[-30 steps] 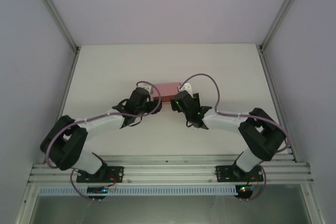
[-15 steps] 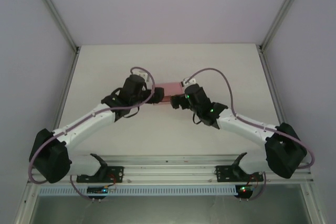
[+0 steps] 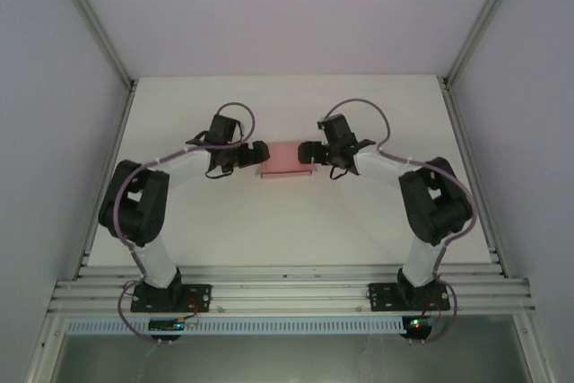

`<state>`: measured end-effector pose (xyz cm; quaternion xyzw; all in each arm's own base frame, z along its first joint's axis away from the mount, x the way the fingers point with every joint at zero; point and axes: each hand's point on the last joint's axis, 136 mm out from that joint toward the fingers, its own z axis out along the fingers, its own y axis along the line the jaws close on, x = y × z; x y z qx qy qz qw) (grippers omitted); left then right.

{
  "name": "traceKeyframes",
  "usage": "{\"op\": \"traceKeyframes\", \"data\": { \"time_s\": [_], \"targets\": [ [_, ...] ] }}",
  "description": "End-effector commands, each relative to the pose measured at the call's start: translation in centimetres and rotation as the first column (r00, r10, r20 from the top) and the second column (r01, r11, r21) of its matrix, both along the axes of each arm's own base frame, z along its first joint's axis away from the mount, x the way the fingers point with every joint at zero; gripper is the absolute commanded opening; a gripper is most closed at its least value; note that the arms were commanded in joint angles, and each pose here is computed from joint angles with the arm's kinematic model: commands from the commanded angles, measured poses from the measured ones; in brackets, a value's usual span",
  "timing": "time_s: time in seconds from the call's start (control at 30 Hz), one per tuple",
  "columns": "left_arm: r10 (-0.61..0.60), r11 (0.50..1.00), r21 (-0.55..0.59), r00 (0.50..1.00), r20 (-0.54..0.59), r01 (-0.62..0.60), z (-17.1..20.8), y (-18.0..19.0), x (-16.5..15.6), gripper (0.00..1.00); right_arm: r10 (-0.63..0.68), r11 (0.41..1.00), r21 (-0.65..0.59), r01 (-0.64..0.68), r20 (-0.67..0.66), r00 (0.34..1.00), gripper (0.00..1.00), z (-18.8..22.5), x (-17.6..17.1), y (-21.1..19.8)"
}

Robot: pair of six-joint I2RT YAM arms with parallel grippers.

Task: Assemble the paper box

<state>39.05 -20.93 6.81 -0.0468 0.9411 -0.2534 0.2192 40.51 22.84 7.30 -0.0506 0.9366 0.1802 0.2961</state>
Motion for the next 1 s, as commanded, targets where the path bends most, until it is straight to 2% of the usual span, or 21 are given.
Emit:
{"op": "traceKeyframes", "data": {
  "time_s": [0.0,0.27,0.33,0.47,0.6,0.73,0.83,0.97],
  "targets": [
    [-0.079,0.988,-0.128,0.996,0.036,0.083,1.4,-2.6,0.6,0.90,0.019,0.999,0.038,-0.015,-0.105,0.994,0.82,-2.3,-1.1,0.6],
    [-0.121,0.980,-0.162,0.993,-0.007,0.118,-1.2,-3.3,0.1,0.61,0.003,0.999,0.053,0.004,-0.141,0.990,0.78,-4.7,-2.5,0.3],
    [-0.127,0.979,-0.164,0.992,-0.012,0.123,-1.5,-3.4,0.1,0.56,0.005,0.999,0.055,0.002,-0.128,0.992,0.78,-4.3,-2.5,0.2],
    [-0.131,0.969,-0.214,0.991,-0.017,0.124,-1.8,-3.4,0.2,0.36,-0.004,0.998,0.062,0.010,-0.094,0.996,0.83,-2.6,-2.4,0.0],
    [-0.120,0.945,-0.308,0.993,-0.001,0.113,-1.7,-3.1,0.0,0.27,-0.011,0.993,0.120,0.019,-0.072,0.997,0.90,-0.3,-2.6,0.2],
    [-0.145,0.881,-0.449,0.989,0.041,0.147,-0.5,-3.3,-0.4,0.19,0.004,0.973,0.229,0.016,-0.086,0.996,0.99,1.6,-3.1,0.8],
    [-0.132,0.861,-0.490,0.990,0.044,0.137,-0.6,-2.6,-0.3,0.09,0.004,0.943,0.330,0.035,-0.117,0.993,0.99,2.3,-3.3,1.2],
    [-0.137,0.812,-0.562,0.988,0.073,0.154,-0.1,-2.2,-0.6,0.08,0.009,0.919,0.391,0.046,-0.138,0.990,0.99,2.3,-3.4,1.5]
  ]
}}
